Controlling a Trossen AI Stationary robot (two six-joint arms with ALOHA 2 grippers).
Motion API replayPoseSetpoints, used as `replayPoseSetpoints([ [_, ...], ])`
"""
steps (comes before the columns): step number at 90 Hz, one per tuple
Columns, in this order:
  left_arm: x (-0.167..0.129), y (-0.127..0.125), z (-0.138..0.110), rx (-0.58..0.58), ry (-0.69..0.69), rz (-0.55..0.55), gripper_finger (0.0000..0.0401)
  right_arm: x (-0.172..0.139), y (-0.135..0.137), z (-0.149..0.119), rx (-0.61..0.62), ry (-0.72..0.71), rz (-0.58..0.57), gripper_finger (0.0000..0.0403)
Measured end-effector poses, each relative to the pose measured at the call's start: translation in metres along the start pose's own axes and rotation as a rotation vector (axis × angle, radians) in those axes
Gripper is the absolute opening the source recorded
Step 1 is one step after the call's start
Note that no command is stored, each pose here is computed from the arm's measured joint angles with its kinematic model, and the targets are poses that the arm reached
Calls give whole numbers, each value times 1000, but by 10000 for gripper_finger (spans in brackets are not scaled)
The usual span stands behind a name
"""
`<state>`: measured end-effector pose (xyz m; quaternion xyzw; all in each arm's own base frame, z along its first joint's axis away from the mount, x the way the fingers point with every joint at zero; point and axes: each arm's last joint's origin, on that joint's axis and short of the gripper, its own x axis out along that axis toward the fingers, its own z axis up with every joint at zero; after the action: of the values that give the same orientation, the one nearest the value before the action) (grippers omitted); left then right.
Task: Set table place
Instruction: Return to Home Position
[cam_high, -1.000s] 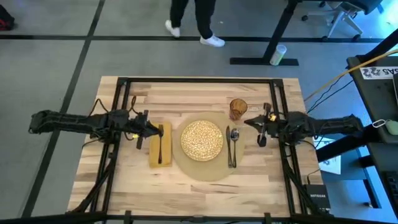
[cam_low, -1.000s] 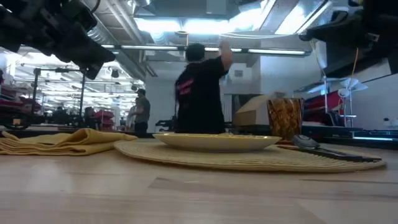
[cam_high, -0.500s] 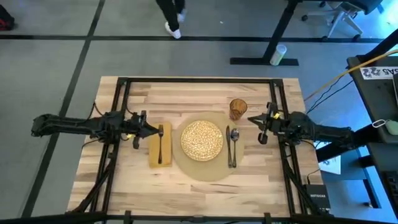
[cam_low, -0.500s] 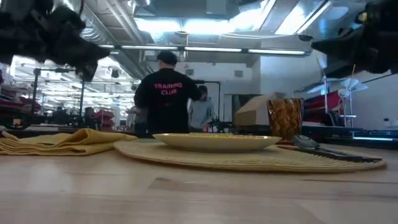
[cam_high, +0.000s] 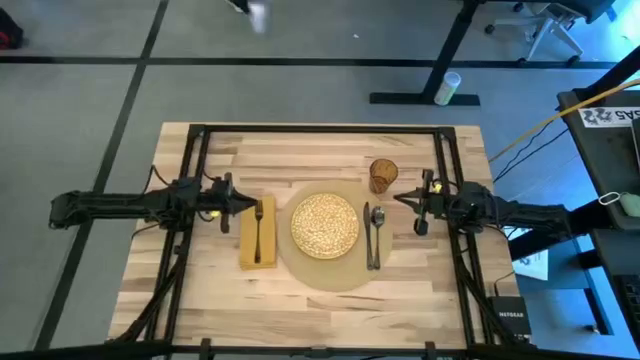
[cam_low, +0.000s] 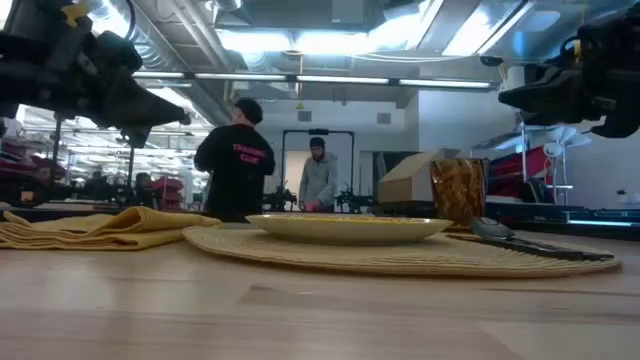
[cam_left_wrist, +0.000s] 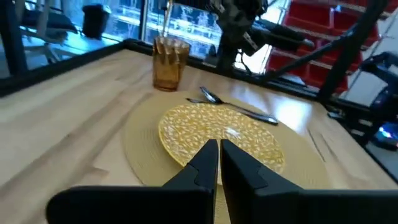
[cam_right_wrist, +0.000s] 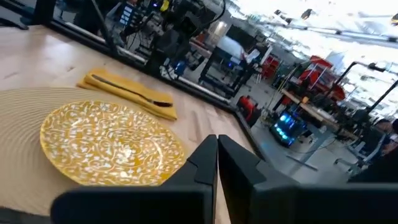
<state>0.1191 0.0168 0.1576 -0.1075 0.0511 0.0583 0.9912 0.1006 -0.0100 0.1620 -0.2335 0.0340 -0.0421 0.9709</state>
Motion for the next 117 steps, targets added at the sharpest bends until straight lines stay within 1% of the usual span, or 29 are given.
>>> replayPoseSetpoints([
  [15, -6, -5, 7, 35, -75, -53, 0, 0, 1, 0, 11, -10, 27, 0],
  [24, -12, -5, 9, 50, -114, -61, 0, 0, 1, 0, 8, -15, 33, 0],
  [37, -21, -5, 5, 43, -93, -57, 0, 0, 1, 1, -28, -20, 39, 0],
  [41, -24, -5, 7, 43, -132, -63, 0, 0, 1, 1, -33, -21, 39, 0],
  [46, -25, -6, 10, 69, -155, -70, 0, 0, 1, 1, -43, -22, 39, 0],
  [51, -24, -6, 7, 93, -133, -62, 0, 0, 1, 1, -56, -20, 38, 0],
  [60, -24, -4, 6, 85, -131, -5, 0, 0, 1, 0, -67, -5, 15, 0],
  [65, -24, -4, 6, 86, -131, -2, 0, 1, 0, -1, -75, 9, 5, 0],
  [75, -24, -4, 6, 121, -130, 5, 0, 3, 1, -3, -135, 39, 16, 0],
  [86, -23, -3, 6, 163, -126, 19, 0, 5, 3, -6, -144, 73, 37, 0],
  [99, -23, -2, 6, 134, -128, 32, 0, 6, 4, -8, -136, 100, 53, 0],
  [117, -23, -2, 6, 131, -127, 32, 0, 7, 5, -9, -128, 111, 59, 0],
])
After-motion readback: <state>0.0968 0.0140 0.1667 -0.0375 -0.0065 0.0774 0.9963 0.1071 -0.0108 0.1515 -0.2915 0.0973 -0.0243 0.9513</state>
